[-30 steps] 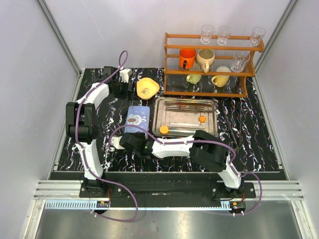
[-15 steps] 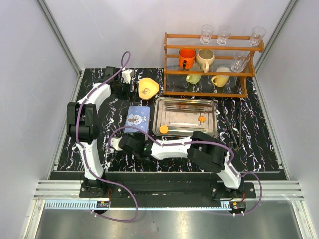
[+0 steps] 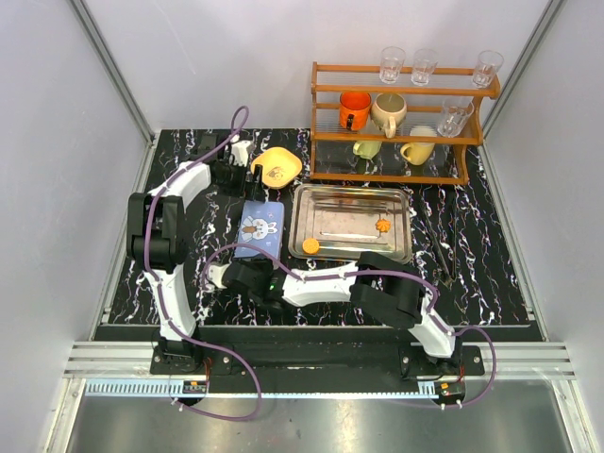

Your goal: Pack the cookies

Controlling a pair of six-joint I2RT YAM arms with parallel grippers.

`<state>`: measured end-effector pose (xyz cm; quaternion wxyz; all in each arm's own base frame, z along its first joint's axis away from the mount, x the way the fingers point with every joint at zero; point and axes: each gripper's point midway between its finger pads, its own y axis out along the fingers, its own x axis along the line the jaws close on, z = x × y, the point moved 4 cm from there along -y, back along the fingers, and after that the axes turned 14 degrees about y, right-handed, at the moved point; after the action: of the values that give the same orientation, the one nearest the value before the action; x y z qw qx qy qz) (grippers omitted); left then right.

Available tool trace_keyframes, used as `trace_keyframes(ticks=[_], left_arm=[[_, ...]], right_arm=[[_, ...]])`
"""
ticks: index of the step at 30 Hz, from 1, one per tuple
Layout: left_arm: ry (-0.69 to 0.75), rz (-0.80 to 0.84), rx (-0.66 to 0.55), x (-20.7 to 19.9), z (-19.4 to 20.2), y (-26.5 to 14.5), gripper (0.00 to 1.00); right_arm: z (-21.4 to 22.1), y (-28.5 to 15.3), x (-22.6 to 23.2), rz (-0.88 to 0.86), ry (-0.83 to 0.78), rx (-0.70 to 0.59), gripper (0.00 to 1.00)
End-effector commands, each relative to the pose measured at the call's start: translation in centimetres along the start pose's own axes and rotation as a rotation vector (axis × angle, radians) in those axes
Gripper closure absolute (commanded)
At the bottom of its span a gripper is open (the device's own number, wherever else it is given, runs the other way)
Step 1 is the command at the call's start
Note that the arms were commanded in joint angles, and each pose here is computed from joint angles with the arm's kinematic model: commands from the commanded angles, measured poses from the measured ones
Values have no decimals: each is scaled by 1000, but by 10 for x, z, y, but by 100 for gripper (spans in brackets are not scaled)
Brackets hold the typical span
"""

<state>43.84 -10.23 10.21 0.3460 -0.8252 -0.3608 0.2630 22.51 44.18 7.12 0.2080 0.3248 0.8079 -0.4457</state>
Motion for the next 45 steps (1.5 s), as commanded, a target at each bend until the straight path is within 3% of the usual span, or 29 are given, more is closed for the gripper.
trace_keyframes(ticks=[1,10,18,22,45], left_arm=[[45,-19,-30,-5,-7,-12,1],[63,-36,-29,-7,-5,-19,1],[75,-58,-62,-9,-16,-32,1],[78,-75,-80,-10,-22,-39,1],[69,-208,-169,0,-35,-74,1]], right_arm=[[69,9,77,-279,-73,196,74],[63,6,70,-264,-77,183,71],[34,-11,51,-267,-22,139,48],[16,-23,34,-244,3,96,43],[-34,-72,-63,-102,175,-60,26]])
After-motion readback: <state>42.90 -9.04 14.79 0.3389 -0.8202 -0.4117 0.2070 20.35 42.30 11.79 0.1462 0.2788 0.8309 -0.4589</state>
